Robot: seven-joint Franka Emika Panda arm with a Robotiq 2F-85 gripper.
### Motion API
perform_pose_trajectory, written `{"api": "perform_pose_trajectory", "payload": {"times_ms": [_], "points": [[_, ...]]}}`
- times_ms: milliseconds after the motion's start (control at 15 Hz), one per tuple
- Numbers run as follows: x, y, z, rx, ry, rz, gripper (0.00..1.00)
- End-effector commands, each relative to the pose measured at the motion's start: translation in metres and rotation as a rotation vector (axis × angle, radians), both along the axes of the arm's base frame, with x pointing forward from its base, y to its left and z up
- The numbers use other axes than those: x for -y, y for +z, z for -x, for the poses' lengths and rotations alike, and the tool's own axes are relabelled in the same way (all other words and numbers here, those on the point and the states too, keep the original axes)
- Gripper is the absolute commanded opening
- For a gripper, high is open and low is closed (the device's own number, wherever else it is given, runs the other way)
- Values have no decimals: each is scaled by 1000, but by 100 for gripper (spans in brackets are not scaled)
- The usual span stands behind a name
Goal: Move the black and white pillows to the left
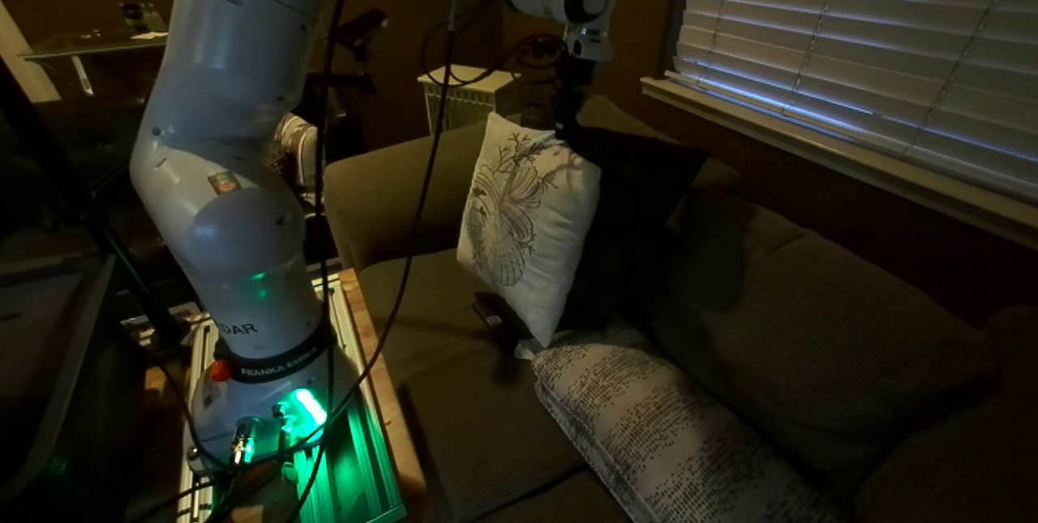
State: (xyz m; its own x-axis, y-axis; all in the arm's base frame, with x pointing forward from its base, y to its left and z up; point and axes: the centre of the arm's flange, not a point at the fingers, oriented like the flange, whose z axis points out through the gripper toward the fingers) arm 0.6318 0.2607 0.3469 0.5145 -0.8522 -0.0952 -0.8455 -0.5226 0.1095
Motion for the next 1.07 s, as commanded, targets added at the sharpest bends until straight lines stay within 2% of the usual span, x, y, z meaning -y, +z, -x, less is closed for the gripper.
{"api": "perform_pose_trajectory", "payload": {"times_ms": [0,267,533,1000], "points": [[-12,5,2,-6,-1,10,1],[-52,12,16,-1,11,42,1],[-85,23,28,43,-6,43,1],[-91,28,21,48,-72,34,1]]}}
